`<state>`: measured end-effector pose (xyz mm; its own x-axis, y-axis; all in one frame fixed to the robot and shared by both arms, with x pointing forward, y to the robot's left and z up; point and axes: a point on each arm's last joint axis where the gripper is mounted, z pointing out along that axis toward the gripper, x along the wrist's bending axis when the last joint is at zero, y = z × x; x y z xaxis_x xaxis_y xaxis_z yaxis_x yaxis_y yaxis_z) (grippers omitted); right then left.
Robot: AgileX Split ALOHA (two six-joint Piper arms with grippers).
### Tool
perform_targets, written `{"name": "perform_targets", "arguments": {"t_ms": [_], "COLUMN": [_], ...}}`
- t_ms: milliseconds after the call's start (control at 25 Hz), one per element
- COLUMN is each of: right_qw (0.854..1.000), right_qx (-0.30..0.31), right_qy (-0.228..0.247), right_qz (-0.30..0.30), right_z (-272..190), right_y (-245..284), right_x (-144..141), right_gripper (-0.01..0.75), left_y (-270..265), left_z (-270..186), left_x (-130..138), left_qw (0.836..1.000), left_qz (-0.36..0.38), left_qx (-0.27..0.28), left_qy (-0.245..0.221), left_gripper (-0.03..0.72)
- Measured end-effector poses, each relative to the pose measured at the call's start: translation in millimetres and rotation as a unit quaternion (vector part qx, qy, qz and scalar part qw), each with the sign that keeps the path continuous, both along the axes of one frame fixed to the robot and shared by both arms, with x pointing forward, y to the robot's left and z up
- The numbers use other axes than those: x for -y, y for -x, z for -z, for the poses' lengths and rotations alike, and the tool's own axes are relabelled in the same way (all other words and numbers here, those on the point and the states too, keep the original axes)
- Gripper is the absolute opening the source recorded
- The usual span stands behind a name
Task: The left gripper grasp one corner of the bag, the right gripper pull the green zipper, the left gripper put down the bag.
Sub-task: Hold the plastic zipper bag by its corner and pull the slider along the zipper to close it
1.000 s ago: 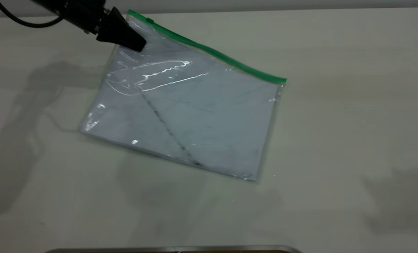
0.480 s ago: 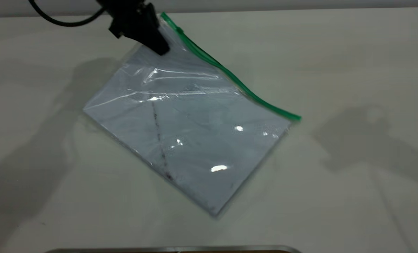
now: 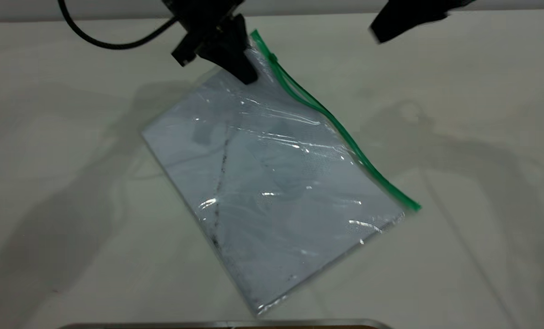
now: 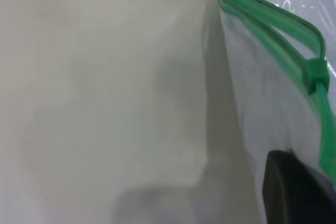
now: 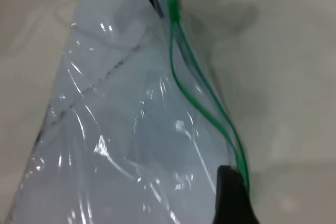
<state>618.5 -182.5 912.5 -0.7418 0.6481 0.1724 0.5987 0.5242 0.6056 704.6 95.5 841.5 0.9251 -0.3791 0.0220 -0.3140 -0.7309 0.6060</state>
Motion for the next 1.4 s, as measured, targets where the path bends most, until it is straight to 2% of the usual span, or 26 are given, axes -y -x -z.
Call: {"name": "perform_targets", "arguments": {"t_ms": [360, 560, 880, 1080, 1240, 1400], "right_qw": [0.999, 0.999, 0.999, 0.999, 0.999, 0.999], "right_qx": [0.009, 0.021, 0.030, 0.034, 0.035, 0.035], "right_qy": [-0.014, -0.015, -0.018, -0.014, -0.014, -0.014], "right_qz": [-0.042, -0.026, -0.011, -0.006, -0.004, -0.004], "right_z": [25.5, 28.3, 29.0, 29.2, 29.2, 29.2], "right_y": [-6.7, -10.2, -13.3, -14.3, -14.7, -14.7], "right_x": [-36.1, -37.5, -37.1, -36.3, -36.1, -36.1], "right_gripper": [0.517, 0.517, 0.517, 0.511, 0.458, 0.361], "left_y": [8.7, 10.5, 12.9, 12.9, 12.7, 12.2], "left_z": [0.9, 0.2, -4.9, -5.7, -5.6, -5.6], "left_x": [33.4, 44.2, 57.2, 58.9, 58.9, 59.0], "left_qw": [0.999, 0.998, 0.995, 0.995, 0.995, 0.994], "left_qz": [0.028, 0.031, 0.032, 0.030, 0.029, 0.028], "left_qx": [0.042, 0.058, 0.064, 0.065, 0.066, 0.068], "left_qy": [0.005, 0.017, 0.069, 0.075, 0.075, 0.075], "left_gripper": [0.053, 0.055, 0.055, 0.057, 0.057, 0.058]}}
